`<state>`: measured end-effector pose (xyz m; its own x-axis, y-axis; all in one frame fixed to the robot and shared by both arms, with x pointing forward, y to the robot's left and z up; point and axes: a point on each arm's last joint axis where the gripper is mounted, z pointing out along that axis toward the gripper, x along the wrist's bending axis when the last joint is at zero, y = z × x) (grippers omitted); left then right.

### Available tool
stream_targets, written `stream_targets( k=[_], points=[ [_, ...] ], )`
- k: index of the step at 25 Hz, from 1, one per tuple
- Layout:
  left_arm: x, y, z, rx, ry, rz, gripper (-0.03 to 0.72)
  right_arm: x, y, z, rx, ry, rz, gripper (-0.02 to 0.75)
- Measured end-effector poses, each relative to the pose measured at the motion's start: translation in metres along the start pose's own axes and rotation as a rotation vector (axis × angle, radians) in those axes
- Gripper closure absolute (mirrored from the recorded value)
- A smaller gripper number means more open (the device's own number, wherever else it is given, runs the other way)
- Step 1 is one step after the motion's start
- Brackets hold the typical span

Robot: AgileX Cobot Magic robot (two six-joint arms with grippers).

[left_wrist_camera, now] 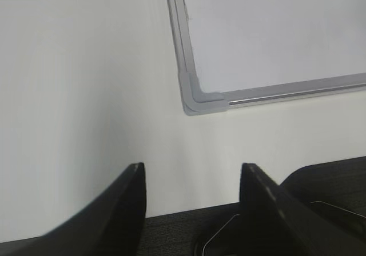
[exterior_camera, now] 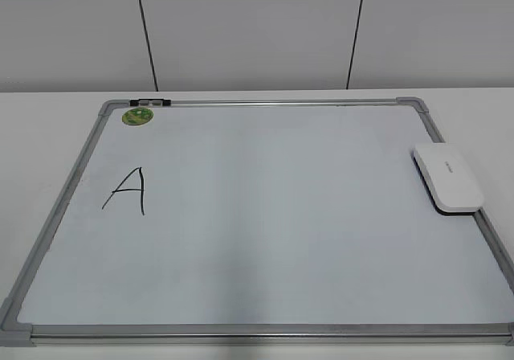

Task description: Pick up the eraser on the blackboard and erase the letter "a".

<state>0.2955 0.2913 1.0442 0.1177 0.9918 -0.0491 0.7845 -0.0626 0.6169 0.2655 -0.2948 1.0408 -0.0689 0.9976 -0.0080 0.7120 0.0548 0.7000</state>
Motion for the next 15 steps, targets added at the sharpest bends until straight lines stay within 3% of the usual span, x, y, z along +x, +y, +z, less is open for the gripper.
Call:
stream_targets(
  k=[15],
  points=[
    [0.0002,-0.0001,0.0001,0.001,0.002,-0.003,0.299,0.0000,0.0000,0.0000,0.000,0.000,0.000,0.149]
  ],
)
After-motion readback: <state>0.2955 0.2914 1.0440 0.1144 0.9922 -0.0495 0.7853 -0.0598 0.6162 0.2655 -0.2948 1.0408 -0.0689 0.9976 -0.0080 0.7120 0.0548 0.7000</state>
